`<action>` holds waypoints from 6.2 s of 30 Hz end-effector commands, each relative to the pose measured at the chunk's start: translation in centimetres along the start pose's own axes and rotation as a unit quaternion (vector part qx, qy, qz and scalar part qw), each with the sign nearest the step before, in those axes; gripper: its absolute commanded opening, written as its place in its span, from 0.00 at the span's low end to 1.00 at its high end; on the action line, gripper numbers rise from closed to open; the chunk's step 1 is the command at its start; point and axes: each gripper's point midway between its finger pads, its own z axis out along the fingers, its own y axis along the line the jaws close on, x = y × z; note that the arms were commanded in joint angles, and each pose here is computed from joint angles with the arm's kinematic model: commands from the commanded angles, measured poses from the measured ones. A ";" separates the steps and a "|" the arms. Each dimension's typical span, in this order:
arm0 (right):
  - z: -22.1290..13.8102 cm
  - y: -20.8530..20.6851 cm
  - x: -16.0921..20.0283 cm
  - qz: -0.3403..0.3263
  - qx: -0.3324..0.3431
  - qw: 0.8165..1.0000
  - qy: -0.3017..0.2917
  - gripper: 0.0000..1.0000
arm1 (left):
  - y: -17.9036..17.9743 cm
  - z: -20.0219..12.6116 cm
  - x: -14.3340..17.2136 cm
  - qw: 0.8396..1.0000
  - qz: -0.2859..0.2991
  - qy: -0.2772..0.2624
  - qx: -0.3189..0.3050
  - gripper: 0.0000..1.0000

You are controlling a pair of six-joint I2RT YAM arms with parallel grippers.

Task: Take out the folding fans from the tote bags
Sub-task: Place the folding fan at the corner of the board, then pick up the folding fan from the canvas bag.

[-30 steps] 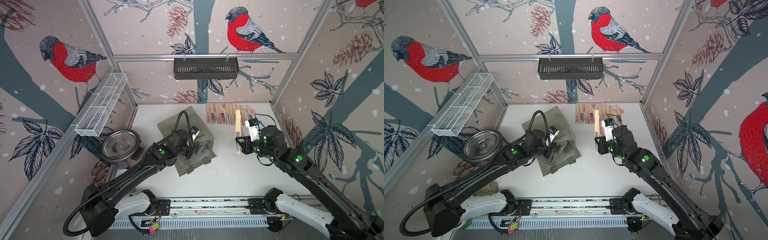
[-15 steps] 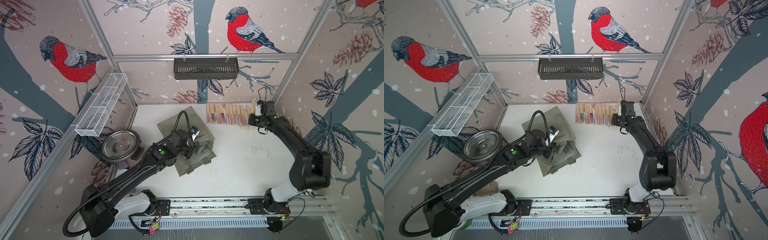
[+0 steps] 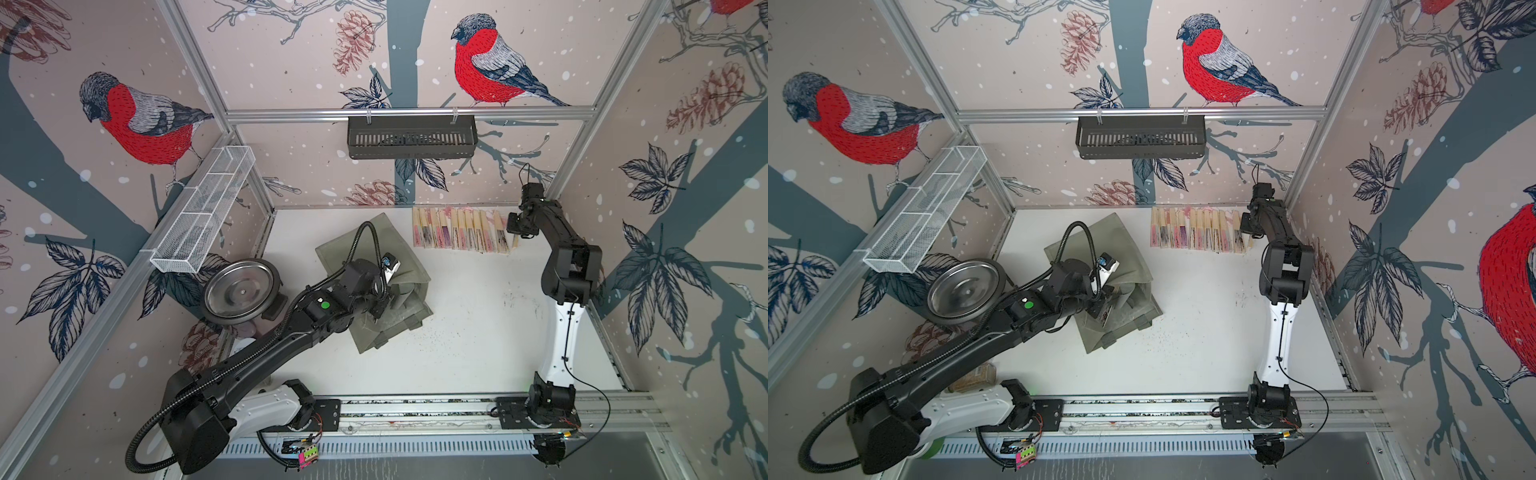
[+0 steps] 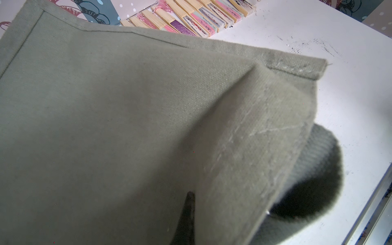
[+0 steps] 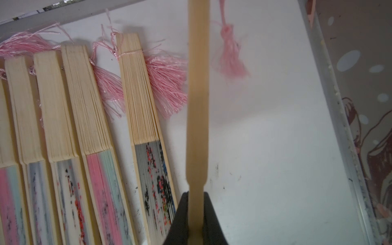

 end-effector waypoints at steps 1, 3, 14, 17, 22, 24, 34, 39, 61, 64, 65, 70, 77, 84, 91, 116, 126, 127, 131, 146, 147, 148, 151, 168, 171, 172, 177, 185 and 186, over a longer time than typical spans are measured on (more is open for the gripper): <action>0.6 -1.4 0.9 -0.034 0.037 0.998 0.029 0.06 | -0.5 -0.3 -1.0 1.000 0.001 -0.019 0.012 0.00; 0.9 -2.0 0.8 -0.037 0.059 0.997 0.034 0.06 | -0.5 -0.3 -1.0 1.000 0.001 -0.019 0.014 0.00; 2.0 -1.9 0.4 -0.068 0.125 0.990 0.025 0.07 | -0.6 -0.2 -0.9 1.000 0.001 -0.016 0.014 0.00; 2.8 -1.5 0.7 -0.064 0.125 0.989 0.032 0.09 | -0.5 -0.1 -0.8 1.000 0.002 -0.014 0.011 0.00; 3.6 -1.1 0.7 -0.055 0.114 0.991 0.033 0.11 | -0.5 -0.1 -0.7 1.000 0.003 -0.013 0.011 0.00; 4.0 -1.2 0.9 -0.053 0.118 0.991 0.035 0.15 | -0.6 0.0 -0.7 1.000 0.004 -0.011 0.011 0.00; 3.1 1.2 0.4 -0.031 0.042 0.998 0.031 0.37 | -0.2 0.0 -0.6 1.000 0.005 -0.010 -0.001 0.00; 0.9 1.6 -0.9 -0.025 0.032 0.999 0.011 0.37 | -0.3 0.0 -0.6 1.000 0.006 -0.011 0.000 0.00; -22.6 17.3 12.8 0.050 -0.348 0.921 -0.168 0.36 | -0.3 -0.5 -1.0 1.000 0.005 -0.019 -0.001 0.00; -23.2 18.9 18.7 0.039 -0.390 0.908 -0.146 0.34 | -0.4 -0.5 -0.9 1.000 0.005 -0.018 0.001 0.00; -23.4 19.3 20.5 0.037 -0.401 0.904 -0.140 0.34 | -0.4 -0.6 -1.0 1.000 0.006 -0.019 0.001 0.00; -25.9 21.6 28.2 0.016 -0.480 0.868 -0.125 0.33 | -0.4 -0.5 -1.0 1.000 0.004 -0.018 0.002 0.00; -29.0 23.4 35.5 0.007 -0.519 0.847 -0.114 0.32 | -0.6 -0.5 -1.1 1.000 0.003 -0.020 0.006 0.00; -31.4 24.4 39.0 0.026 -0.544 0.827 -0.141 0.30 | -0.1 -0.3 -1.0 1.000 0.002 -0.019 -0.008 0.00; -30.9 26.6 41.4 0.061 -0.541 0.834 -0.093 0.24 | -0.2 -0.3 -0.9 1.000 0.002 -0.017 -0.005 0.00; -25.8 36.8 41.7 0.143 -0.551 0.822 0.006 0.31 | -0.4 -0.3 -1.3 1.000 -0.003 -0.022 0.002 0.00; -21.4 40.0 41.5 0.206 -0.501 0.838 0.065 0.37 | -0.5 -0.2 -1.3 1.000 -0.001 -0.021 0.005 0.00; -21.0 39.9 41.5 0.213 -0.497 0.839 0.065 0.38 | -0.5 -0.3 -1.3 1.000 -0.001 -0.022 0.005 0.00; -20.2 40.5 41.0 0.209 -0.490 0.844 0.063 0.40 | -0.6 -0.4 -1.4 1.000 -0.001 -0.024 0.008 0.00; -17.0 41.6 40.4 0.194 -0.469 0.858 0.084 0.43 | -0.7 -0.3 -1.2 1.000 0.000 -0.022 0.009 0.00; -16.8 41.5 40.4 0.194 -0.468 0.858 0.084 0.43 | -0.6 -0.3 -1.2 1.000 -0.001 -0.022 0.008 0.00; -16.8 41.6 40.5 0.196 -0.469 0.857 0.083 0.43 | -0.6 -0.3 -1.2 1.000 -0.001 -0.022 0.007 0.00; -16.7 41.7 40.5 0.193 -0.471 0.857 0.083 0.43 | -0.7 0.0 -1.1 1.000 0.000 -0.018 0.008 0.00; -16.2 42.3 41.5 0.170 -0.451 0.873 0.078 0.43 | -0.6 0.0 -1.2 1.000 0.000 -0.017 0.006 0.00; -16.1 42.3 41.5 0.171 -0.451 0.872 0.084 0.43 | -0.7 0.0 -1.1 1.000 0.001 -0.015 0.010 0.00; -16.0 42.2 41.4 0.170 -0.448 0.874 0.083 0.44 | -0.7 -0.1 -1.2 1.000 0.000 -0.017 0.010 0.00; -16.0 41.8 41.2 0.179 -0.455 0.869 0.076 0.45 | -0.7 -0.3 -1.3 1.000 0.000 -0.023 0.010 0.00; -14.8 41.9 41.6 0.189 -0.454 0.865 0.097 0.45 | -0.7 -0.4 -1.3 1.000 0.000 -0.023 0.010 0.00; -14.8 42.1 41.5 0.189 -0.458 0.863 0.100 0.45 | -0.6 -0.6 -1.4 1.000 0.001 -0.026 0.008 0.00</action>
